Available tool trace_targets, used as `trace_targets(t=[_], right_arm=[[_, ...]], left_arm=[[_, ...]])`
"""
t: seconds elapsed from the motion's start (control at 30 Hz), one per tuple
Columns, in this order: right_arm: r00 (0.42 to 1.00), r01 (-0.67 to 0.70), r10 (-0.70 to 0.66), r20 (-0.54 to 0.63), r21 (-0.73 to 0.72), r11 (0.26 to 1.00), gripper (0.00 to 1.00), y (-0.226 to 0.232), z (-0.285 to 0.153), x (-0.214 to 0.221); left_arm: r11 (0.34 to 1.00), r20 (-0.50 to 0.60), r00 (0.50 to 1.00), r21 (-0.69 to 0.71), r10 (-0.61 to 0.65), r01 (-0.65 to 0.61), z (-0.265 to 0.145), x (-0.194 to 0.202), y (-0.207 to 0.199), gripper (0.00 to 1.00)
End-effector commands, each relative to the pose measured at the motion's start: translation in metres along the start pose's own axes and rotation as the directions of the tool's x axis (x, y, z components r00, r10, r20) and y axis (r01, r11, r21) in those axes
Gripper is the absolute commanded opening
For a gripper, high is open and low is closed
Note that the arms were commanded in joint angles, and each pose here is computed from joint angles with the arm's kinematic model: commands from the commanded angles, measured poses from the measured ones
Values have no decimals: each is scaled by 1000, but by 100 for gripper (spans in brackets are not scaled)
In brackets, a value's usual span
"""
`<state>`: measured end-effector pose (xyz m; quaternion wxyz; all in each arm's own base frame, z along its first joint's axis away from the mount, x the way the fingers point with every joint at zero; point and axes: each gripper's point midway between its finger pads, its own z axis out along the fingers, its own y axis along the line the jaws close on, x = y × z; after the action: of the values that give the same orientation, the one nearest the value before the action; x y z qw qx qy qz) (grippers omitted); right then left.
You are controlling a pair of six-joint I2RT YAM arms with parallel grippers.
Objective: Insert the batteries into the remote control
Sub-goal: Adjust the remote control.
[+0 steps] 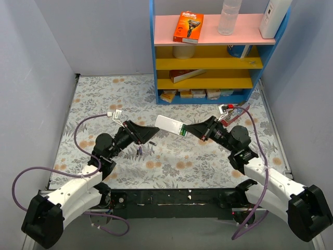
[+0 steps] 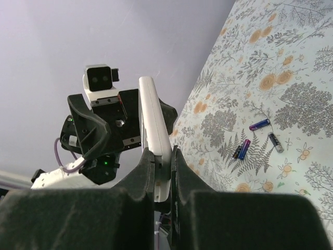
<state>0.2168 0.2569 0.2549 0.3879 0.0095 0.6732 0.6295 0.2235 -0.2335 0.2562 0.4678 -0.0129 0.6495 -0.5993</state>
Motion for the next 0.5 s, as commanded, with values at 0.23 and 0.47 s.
trace_targets(t=[0.23,0.47], right_arm=[[966,-125,130,223,-36,991,1,27,11,-21],[957,-178,185,223,-52,983,1,35,21,-11]], left_arm=[[993,163,980,45,-113,107,35,-25,-27,98],[988,171,976,98,-137,122,46,-18,-35,88]])
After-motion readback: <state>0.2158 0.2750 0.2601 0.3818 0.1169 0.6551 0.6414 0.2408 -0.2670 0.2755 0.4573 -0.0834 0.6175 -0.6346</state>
